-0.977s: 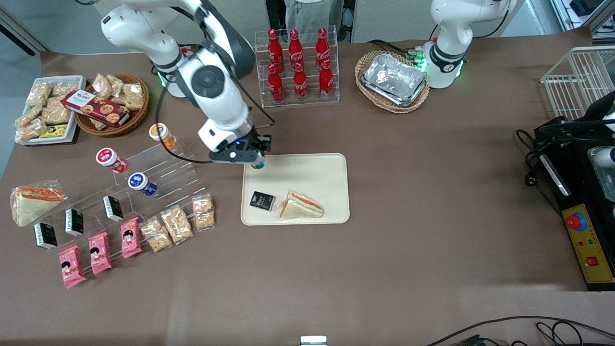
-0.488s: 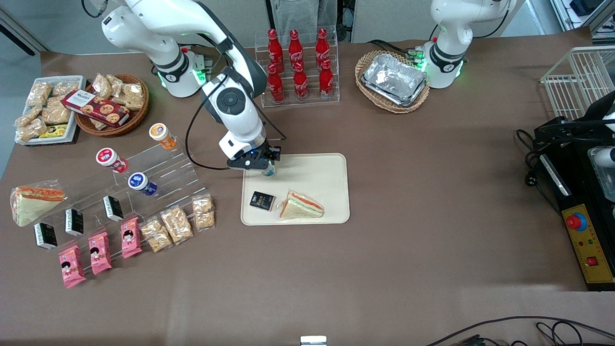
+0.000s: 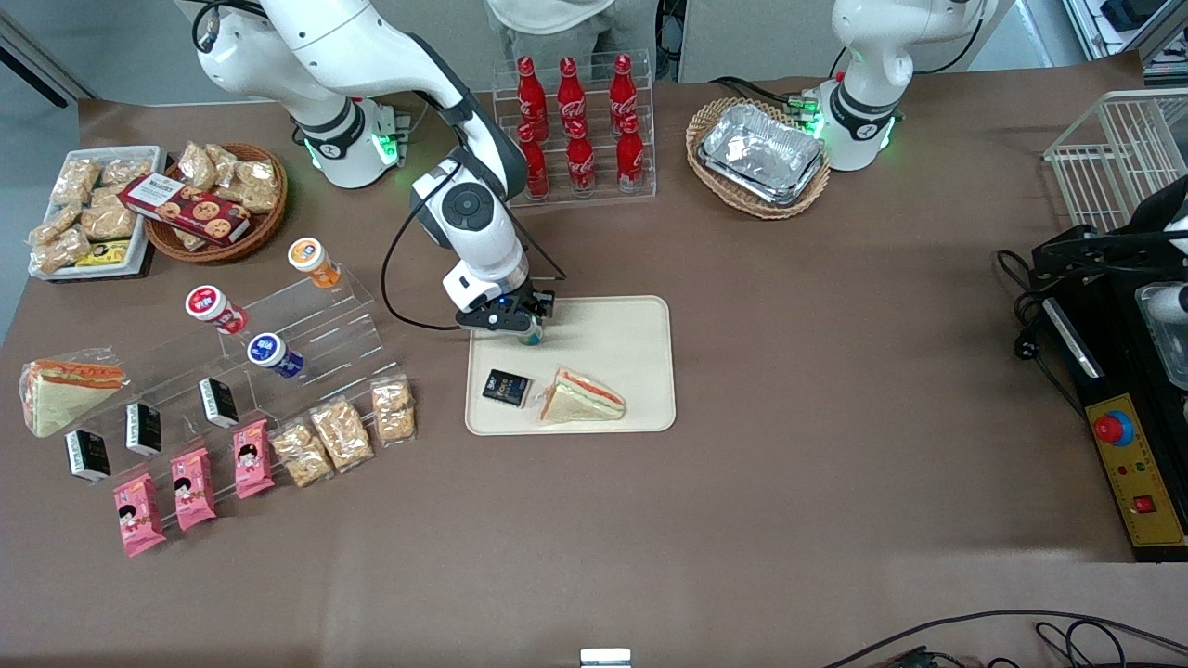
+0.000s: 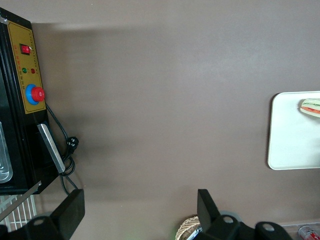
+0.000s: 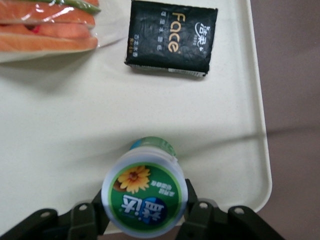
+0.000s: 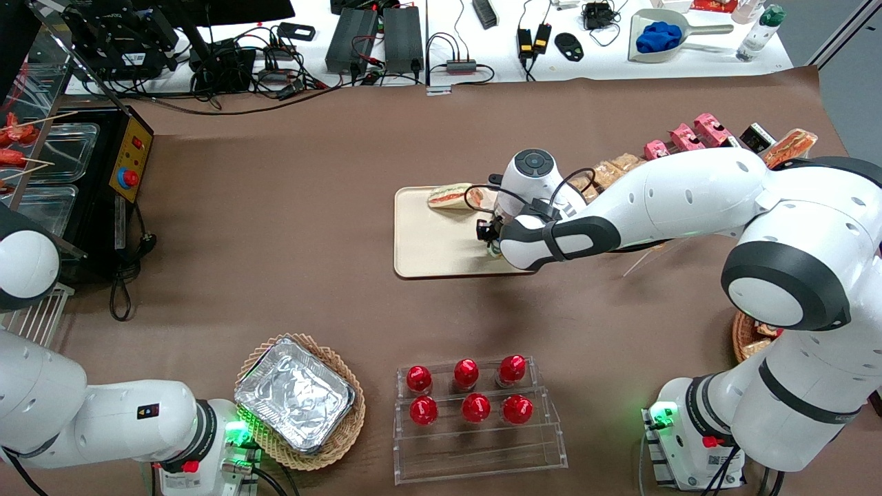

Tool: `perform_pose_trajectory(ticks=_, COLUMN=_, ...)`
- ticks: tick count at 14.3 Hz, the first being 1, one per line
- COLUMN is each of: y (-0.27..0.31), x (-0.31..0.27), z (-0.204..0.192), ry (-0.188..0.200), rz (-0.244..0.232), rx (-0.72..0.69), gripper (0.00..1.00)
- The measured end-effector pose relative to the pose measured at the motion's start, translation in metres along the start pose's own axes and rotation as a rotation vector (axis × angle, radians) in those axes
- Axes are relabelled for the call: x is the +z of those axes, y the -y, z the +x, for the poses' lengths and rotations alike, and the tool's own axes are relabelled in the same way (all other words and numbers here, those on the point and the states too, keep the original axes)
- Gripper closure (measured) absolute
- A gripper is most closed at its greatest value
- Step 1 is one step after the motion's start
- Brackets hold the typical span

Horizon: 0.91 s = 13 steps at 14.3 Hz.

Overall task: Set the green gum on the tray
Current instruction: 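Lower the bottle onto the tray and open the right gripper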

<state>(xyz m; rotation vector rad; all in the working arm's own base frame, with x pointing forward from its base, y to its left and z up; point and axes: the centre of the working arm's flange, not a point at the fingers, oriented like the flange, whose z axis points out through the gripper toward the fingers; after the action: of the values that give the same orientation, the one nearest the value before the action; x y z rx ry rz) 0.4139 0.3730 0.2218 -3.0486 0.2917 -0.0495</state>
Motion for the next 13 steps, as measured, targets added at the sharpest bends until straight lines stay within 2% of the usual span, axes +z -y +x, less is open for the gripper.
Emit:
perform_pose_trajectory(ticks=1, y=0.000, x=0.000, z=0.001, ry=-0.002, rz=0.001, rx=0.002, gripper=0.41)
perform_pose_trajectory(ticks=2, y=-0.001, x=0.000, z=0.002, ry=-0.003, rz=0.001, rx=0.003, gripper=0.34)
perform_pose_trajectory(ticks=5, y=-0.003, x=0.002, z=0.003, ry=-0.002, rz=-0.003, rx=0.008, gripper=0.07)
perform_pose_trajectory(ticks=6, y=-0.003, x=0.003, z=0.004, ry=-0.003, rz=-0.004, rx=0.009, gripper=0.01)
perform_pose_trajectory(ticks=11, y=0.001, x=-0.009, z=0.012, ry=-0.014, rz=0.009, rx=0.015, gripper=0.00)
perform_pose_trajectory(ticks=13, y=0.009, x=-0.035, z=0.018, ry=0.014, rz=-0.013, rx=0.015, gripper=0.00)
